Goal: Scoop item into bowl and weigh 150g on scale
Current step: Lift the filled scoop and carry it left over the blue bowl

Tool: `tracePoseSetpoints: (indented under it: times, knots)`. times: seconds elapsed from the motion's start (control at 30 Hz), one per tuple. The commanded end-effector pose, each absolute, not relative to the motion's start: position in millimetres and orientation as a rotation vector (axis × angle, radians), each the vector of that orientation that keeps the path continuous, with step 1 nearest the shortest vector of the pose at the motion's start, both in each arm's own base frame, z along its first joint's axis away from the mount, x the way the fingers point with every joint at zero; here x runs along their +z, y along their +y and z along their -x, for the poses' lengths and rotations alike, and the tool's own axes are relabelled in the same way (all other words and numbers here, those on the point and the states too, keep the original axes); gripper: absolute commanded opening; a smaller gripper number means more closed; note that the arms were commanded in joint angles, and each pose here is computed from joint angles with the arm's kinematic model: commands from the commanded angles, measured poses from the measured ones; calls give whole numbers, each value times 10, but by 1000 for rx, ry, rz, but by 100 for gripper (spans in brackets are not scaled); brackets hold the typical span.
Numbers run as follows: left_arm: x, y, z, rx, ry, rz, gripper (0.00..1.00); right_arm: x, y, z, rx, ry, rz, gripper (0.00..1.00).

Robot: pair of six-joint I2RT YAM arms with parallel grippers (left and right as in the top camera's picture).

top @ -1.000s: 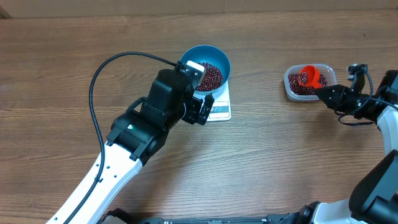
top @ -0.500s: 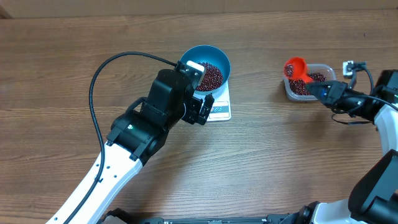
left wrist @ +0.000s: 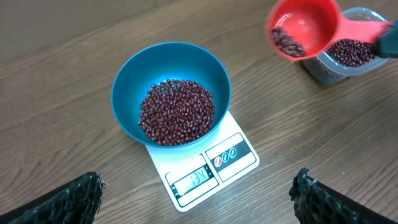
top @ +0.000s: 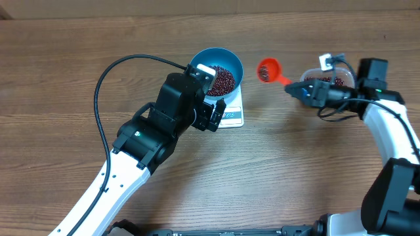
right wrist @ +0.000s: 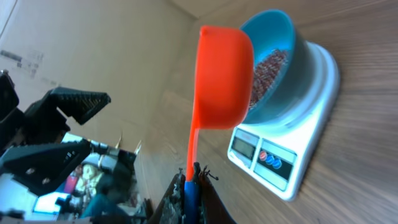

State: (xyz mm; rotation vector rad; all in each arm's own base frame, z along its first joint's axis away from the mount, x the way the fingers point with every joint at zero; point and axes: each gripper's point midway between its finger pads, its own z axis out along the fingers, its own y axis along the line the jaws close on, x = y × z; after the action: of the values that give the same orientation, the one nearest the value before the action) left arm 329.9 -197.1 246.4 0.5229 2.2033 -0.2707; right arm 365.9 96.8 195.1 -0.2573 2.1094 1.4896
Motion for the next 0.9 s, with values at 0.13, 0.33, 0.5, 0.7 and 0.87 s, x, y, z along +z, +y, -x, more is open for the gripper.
tracePoseSetpoints:
  times: [0.13, 0.33, 0.5, 0.7, 0.87]
  knots:
    - [2551, -1993, -3330, -281, 2183, -531, 100, 1960, 1392, -3867, 1462, 2182, 217, 4]
    - [2551, -1993, -3330, -281, 2183, -531, 99, 1964, 1679, -3972, 1354, 2167, 295, 4]
    - [2552, -1993, -3330, -281, 2182, -531, 100, 1861, 1827, -4134, 1149, 2186, 296, 4]
    - [2550, -1993, -3330, -281, 2183, -532, 100, 1846, 2051, -4203, 963, 2131, 430, 4]
    - [2550, -1993, -3330, -281, 2183, -532, 100, 1769, 2181, -4191, 778, 2085, 610, 4]
